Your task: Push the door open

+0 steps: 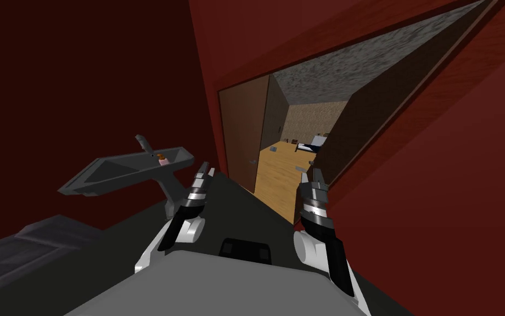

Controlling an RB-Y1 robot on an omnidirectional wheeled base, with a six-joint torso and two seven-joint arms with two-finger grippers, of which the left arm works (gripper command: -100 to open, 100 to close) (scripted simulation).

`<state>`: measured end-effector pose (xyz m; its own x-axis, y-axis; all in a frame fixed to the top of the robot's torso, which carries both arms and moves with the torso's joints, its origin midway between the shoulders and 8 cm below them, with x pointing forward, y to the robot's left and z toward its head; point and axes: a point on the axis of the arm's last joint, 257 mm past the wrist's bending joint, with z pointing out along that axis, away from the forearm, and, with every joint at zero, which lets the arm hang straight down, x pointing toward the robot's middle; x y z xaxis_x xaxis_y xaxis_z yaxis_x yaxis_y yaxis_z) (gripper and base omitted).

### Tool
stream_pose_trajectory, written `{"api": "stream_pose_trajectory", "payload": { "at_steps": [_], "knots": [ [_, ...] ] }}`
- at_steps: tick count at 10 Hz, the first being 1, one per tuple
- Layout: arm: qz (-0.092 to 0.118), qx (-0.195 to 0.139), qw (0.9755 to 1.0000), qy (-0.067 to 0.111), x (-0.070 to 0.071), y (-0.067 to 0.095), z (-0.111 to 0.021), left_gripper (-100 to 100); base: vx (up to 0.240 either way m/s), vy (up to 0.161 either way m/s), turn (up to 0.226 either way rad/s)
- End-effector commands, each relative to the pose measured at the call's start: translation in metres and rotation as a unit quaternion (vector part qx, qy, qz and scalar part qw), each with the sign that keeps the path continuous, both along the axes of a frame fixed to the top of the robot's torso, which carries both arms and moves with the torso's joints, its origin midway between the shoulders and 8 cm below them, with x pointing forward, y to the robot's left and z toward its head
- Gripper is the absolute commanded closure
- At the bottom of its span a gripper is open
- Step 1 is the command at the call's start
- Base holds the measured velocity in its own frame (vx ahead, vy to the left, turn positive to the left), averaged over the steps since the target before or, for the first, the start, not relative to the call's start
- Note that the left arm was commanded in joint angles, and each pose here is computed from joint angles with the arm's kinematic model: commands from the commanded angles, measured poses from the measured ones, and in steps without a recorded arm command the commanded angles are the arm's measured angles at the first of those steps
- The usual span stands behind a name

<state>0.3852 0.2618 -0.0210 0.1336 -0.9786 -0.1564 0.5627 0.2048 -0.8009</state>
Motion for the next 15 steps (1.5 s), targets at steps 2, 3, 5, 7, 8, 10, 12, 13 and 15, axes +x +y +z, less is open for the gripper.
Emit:
{"api": "stream_pose_trajectory", "payload": {
  "at_steps": [2, 3, 5, 7, 8, 10, 12, 13, 15],
  "knots": [
    [-0.008, -0.003, 0.9999, 0.014, 0.008, -0.005, -0.018, -100, 0.091, 0.026, -0.054],
    [-0.01, -0.004, 0.9998, 0.019, 0.01, -0.007, -0.024, -100, 0.088, 0.03, -0.051],
    [-0.016, -0.007, 0.9994, 0.03, 0.016, -0.01, -0.038, -100, 0.108, 0.021, -0.054],
    [-0.022, -0.01, 0.9988, 0.042, 0.021, -0.014, -0.053, -100, 0.104, 0.038, -0.058],
    [-0.025, -0.011, 0.9985, 0.048, 0.024, -0.016, -0.06, -100, 0.083, 0.04, -0.055],
    [-0.032, -0.014, 0.9975, 0.061, 0.029, -0.02, -0.077, -100, 0.091, 0.046, -0.07],
    [-0.038, -0.017, 0.9964, 0.074, 0.034, -0.024, -0.093, -100, 0.086, 0.028, -0.063],
    [-0.042, -0.018, 0.9957, 0.081, 0.036, -0.027, -0.101, -100, 0.093, 0.055, -0.08],
    [-0.048, -0.021, 0.9941, 0.095, 0.04, -0.031, -0.119, -100, 0.097, 0.042, -0.07]
  ]
}}
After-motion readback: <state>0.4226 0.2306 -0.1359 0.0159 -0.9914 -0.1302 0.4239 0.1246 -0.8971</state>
